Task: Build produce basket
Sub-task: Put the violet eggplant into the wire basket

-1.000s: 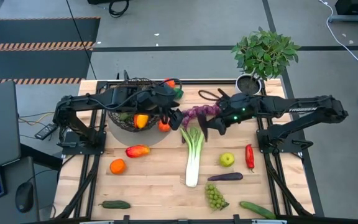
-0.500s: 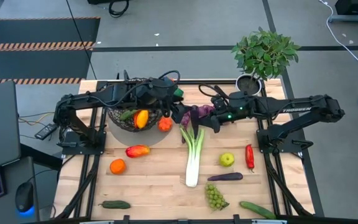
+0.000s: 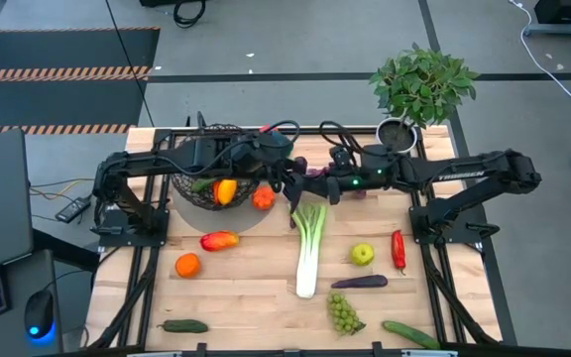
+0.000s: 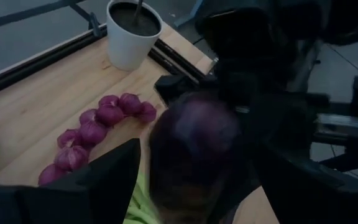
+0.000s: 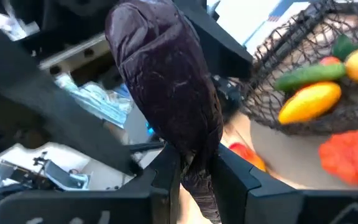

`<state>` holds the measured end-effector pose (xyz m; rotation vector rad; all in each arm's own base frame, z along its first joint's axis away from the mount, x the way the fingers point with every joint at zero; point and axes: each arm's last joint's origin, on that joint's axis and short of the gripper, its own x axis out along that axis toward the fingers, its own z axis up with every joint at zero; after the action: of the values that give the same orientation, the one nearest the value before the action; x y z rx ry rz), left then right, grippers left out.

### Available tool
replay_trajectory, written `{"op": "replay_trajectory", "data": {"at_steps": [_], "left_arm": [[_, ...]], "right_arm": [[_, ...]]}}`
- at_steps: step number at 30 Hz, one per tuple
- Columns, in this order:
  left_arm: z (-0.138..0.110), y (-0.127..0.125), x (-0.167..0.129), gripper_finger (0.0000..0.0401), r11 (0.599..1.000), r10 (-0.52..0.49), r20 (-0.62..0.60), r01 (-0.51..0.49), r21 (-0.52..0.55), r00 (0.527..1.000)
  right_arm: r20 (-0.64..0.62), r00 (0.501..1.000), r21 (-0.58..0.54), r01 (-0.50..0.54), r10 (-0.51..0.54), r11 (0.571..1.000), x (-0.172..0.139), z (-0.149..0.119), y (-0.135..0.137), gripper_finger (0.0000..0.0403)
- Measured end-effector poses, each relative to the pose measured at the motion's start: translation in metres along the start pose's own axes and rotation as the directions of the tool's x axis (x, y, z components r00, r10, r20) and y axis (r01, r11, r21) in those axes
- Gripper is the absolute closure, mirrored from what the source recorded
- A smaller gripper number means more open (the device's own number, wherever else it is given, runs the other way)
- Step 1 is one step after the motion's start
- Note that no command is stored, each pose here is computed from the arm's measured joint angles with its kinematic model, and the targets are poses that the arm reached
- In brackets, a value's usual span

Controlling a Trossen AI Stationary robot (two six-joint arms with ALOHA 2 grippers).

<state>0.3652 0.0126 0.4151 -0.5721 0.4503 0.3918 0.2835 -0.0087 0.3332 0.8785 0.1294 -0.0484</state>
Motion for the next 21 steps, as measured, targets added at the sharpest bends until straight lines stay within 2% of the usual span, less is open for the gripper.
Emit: {"op": "replay_trajectory", "data": {"at_steps": [5,10,17,21], "left_arm": [[-0.001,0.001,0.0,0.01,1.0,0.007,-0.012,-0.007,0.005,1.0],[-0.002,0.003,0.0,0.0153,1.0,0.021,-0.024,-0.021,0.021,0.999],[-0.006,0.01,-0.001,0.0258,0.993,0.073,-0.082,-0.065,0.097,0.994],[-0.011,0.021,-0.002,0.0268,0.98,0.149,-0.157,-0.125,0.152,0.976]], "right_arm": [[-0.032,0.999,0.026,-0.009,0.01,1.0,0.006,-0.004,-0.003,0.0323],[-0.023,1.0,0.024,-0.009,0.01,1.0,0.006,-0.003,-0.002,0.031],[0.0,1.0,0.022,0.013,-0.013,1.0,0.006,-0.002,-0.003,0.0256],[-0.018,0.999,0.025,0.034,-0.034,0.999,0.005,-0.004,-0.004,0.0218]]}}
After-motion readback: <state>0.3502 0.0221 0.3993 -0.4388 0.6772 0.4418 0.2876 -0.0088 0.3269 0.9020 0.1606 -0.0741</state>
